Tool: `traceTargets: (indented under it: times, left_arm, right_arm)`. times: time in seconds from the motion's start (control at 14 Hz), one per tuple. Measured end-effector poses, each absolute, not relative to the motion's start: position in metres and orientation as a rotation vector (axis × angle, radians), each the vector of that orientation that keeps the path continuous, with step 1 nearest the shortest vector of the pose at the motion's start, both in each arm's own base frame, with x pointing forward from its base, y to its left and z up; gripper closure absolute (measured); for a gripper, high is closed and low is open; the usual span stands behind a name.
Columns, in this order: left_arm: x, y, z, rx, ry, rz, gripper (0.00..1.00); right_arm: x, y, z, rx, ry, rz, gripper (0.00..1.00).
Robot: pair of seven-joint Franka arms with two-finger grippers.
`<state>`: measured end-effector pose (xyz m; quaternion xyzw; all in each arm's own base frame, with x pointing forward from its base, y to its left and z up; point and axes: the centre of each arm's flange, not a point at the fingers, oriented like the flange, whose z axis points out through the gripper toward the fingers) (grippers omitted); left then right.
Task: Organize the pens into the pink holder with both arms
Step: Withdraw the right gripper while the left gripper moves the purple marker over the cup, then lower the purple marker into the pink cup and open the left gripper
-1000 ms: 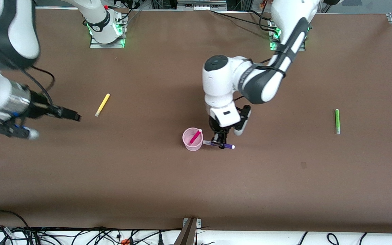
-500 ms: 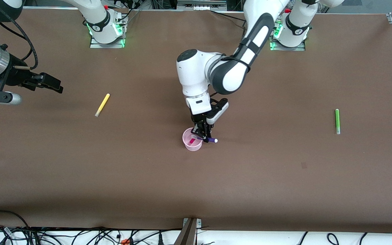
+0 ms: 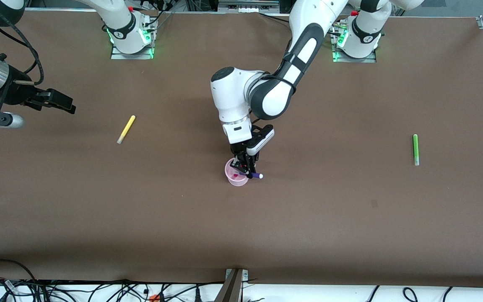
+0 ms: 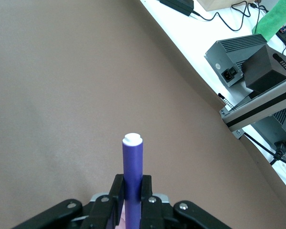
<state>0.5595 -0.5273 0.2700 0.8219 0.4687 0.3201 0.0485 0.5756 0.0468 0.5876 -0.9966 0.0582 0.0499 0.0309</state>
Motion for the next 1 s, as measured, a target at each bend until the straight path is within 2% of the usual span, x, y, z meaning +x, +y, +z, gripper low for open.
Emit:
traceTargets:
  times: [0.29, 0.57, 0.86, 0.93, 1.0]
  left_arm:
    - [0.553, -0.537, 0.261, 2.518, 1.403, 0.988, 0.82]
    - [0.551, -0.540, 0.263, 2.516, 1.389, 1.013, 0.82]
    - [0.551, -0.540, 0.263, 2.514, 1.390, 1.015, 0.81]
    - [0.552, -0.540, 0.264, 2.513, 1.389, 1.015, 0.77]
    - [0.552, -0.540, 0.264, 2.512, 1.389, 1.015, 0.67]
  right_arm:
    - [0.567, 0.040, 0.591, -3.046, 0.173, 0.161, 0.00]
    - [0.546, 0.038, 0.593, -3.088, 0.161, 0.138, 0.00]
    - [0.545, 0.042, 0.597, -3.131, 0.135, 0.094, 0.00]
    - [0.546, 0.043, 0.600, -3.142, 0.129, 0.080, 0.00]
    - [0.547, 0.043, 0.603, -3.148, 0.125, 0.069, 0.00]
